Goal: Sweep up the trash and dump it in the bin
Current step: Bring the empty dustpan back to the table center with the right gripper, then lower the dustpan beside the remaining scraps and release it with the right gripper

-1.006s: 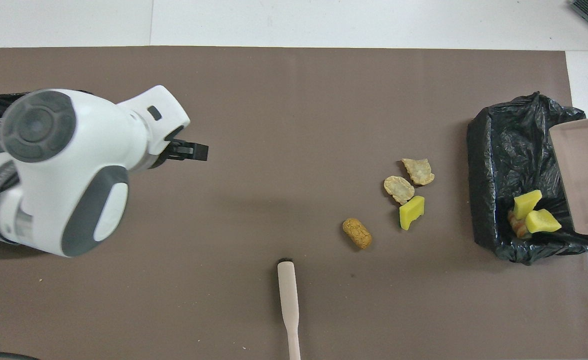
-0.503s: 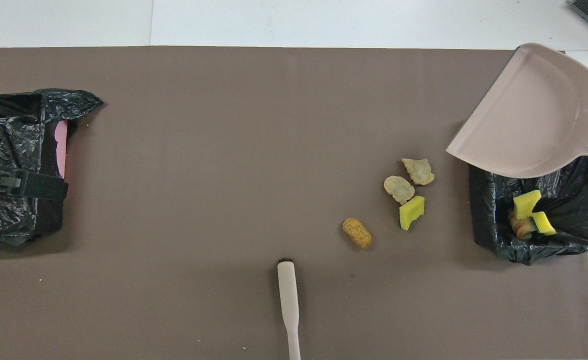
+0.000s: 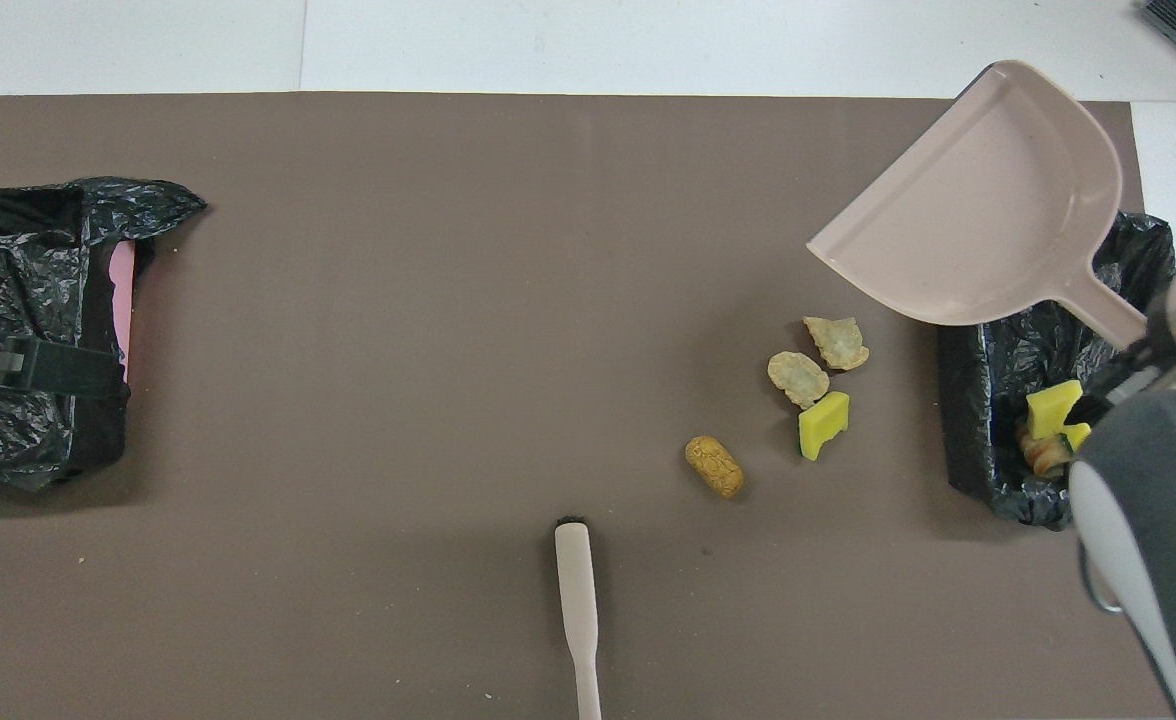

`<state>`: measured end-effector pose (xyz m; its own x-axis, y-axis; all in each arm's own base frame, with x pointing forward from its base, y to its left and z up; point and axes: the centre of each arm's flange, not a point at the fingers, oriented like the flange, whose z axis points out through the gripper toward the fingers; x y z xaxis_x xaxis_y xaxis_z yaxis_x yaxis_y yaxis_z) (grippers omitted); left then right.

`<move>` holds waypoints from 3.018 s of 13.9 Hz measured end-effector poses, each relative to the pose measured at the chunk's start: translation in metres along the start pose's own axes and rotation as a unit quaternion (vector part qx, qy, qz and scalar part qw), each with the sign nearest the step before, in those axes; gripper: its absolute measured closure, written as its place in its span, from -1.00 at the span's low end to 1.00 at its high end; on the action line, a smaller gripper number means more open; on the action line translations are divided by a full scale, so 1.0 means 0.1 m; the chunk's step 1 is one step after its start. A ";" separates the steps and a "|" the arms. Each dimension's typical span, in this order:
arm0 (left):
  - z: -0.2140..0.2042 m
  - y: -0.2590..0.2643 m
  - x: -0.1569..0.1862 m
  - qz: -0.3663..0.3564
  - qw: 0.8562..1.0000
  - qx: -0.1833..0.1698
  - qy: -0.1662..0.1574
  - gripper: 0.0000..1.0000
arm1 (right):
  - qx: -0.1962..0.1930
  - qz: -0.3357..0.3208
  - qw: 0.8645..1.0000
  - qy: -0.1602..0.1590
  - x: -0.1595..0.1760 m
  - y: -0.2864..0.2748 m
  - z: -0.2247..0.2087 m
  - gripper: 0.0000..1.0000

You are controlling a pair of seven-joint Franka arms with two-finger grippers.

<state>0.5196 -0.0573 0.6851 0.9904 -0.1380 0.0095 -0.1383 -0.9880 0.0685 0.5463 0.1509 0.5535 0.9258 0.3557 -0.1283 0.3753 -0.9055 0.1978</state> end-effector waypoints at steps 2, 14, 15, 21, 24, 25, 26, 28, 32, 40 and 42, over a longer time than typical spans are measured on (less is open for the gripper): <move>0.00 0.00 0.02 0.000 1.000 0.000 -0.002 -1.00 | 0.017 0.051 0.999 0.006 0.27 -0.35 0.23 0.36; -0.09 0.05 -0.04 0.007 1.000 -0.001 0.001 -1.00 | 0.133 0.231 0.964 -0.007 1.16 -2.45 0.97 0.36; -0.09 0.05 -0.04 0.007 1.000 -0.001 0.000 -1.00 | 0.139 0.237 0.961 -0.007 1.21 -2.52 0.98 0.36; -0.09 0.04 -0.04 0.007 1.000 -0.001 -0.001 -1.00 | 0.155 0.247 0.957 -0.013 1.35 -2.56 1.15 0.36; -0.08 0.04 -0.04 0.007 1.000 -0.001 -0.001 -1.00 | 0.155 0.246 0.957 -0.013 1.35 -2.57 1.15 0.36; -0.08 0.04 -0.04 0.007 1.000 -0.001 -0.002 -1.00 | 0.155 0.243 0.957 -0.014 1.36 -2.57 1.17 0.36; -0.08 0.04 -0.05 0.007 1.000 -0.001 -0.004 -1.00 | 0.154 0.238 0.959 -0.015 1.36 -2.57 1.19 0.36; -0.08 0.04 -0.05 0.007 1.000 -0.001 -0.006 -1.00 | 0.153 0.229 0.961 -0.016 1.35 -2.57 1.28 0.36; -0.07 0.03 -0.08 0.006 1.000 -0.001 -0.015 -1.00 | 0.150 0.218 0.964 -0.020 1.31 -2.62 1.50 0.36; -0.05 0.03 -0.16 0.005 0.999 -0.002 -0.038 -1.00 | 0.135 0.194 0.971 -0.031 0.86 -2.59 0.92 -1.00; -0.07 0.03 -0.16 0.006 0.999 -0.002 -0.037 -1.00 | 0.151 0.188 0.970 -0.041 0.44 -2.65 0.61 -1.00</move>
<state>0.5029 -0.0576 0.6918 0.9860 -0.1538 -0.0639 -0.1491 -0.9861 0.0730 0.4842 0.3925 0.4363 0.9830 -0.0217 -0.1821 -0.0307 -0.9984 -0.0465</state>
